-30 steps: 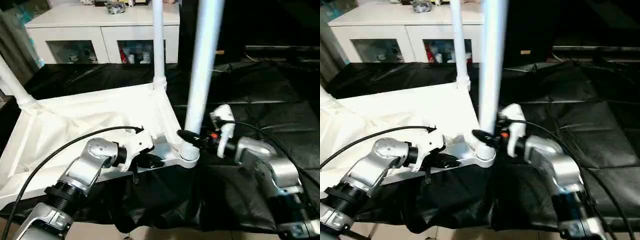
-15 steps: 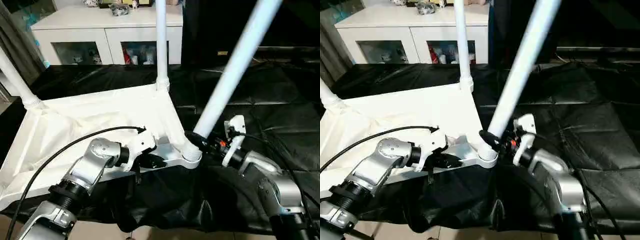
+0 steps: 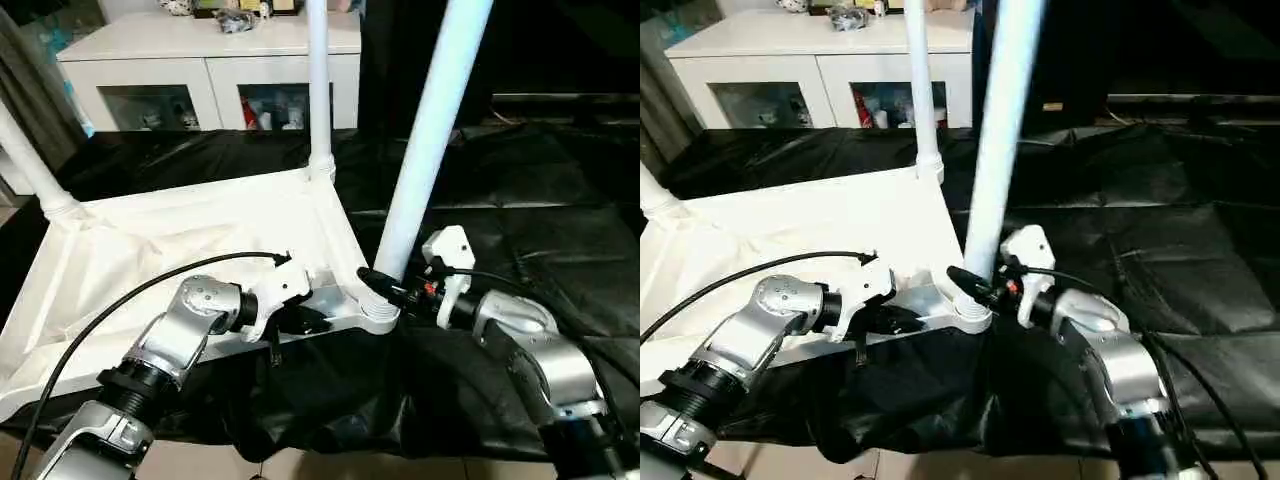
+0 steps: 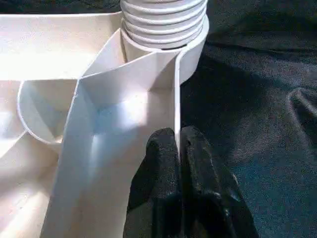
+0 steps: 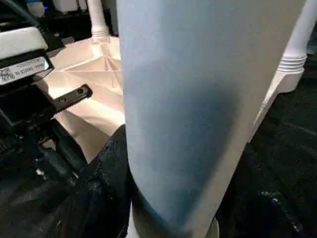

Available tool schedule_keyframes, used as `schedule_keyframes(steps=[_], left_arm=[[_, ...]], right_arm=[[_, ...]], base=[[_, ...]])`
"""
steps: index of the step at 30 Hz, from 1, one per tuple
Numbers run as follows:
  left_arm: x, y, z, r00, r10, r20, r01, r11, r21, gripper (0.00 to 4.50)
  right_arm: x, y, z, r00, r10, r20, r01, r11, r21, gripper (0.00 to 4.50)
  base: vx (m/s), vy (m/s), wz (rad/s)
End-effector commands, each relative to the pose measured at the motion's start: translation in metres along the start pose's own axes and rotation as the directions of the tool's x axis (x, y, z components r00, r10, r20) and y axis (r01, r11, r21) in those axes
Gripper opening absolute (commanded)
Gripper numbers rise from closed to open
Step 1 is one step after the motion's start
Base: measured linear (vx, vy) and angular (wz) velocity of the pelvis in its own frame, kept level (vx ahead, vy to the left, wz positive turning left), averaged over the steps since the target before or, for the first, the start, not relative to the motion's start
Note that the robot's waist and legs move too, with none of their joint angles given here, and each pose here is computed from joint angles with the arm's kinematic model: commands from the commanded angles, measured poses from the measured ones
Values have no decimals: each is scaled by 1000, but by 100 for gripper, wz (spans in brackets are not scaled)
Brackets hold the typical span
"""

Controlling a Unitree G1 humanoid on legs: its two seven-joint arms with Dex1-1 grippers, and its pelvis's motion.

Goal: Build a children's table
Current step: Insert table leg to table base

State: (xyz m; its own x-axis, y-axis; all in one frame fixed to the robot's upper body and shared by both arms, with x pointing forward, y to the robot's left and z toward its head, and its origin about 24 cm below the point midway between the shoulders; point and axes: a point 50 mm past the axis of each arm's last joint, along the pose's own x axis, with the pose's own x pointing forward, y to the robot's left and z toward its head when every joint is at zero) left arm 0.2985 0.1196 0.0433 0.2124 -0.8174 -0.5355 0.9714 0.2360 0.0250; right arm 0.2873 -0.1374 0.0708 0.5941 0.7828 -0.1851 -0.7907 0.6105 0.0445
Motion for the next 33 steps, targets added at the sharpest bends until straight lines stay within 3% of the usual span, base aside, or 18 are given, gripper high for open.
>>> schedule_keyframes(steps=[1, 11, 19, 33], left_arm=[[-3, 2, -1, 1000, 13, -27, -12, 1000, 21, 0], [-10, 5, 4, 999, -33, -25, 35, 998, 57, 0], [-18, 5, 10, 990, -134, -39, 137, 986, 97, 0], [-23, 17, 19, 996, -89, -27, 92, 991, 95, 0]], right_arm=[[0, 7, -29, 985, 83, -152, -76, 996, 53, 188], [-7, 6, -38, 965, 198, -173, -184, 978, 97, 188], [-8, 2, -38, 933, 304, -193, -292, 952, 88, 188], [2, -2, -35, 943, 287, -171, -280, 958, 63, 188]], base=[[0, 0, 0], [0, 0, 0], [0, 0, 0], [0, 0, 0]])
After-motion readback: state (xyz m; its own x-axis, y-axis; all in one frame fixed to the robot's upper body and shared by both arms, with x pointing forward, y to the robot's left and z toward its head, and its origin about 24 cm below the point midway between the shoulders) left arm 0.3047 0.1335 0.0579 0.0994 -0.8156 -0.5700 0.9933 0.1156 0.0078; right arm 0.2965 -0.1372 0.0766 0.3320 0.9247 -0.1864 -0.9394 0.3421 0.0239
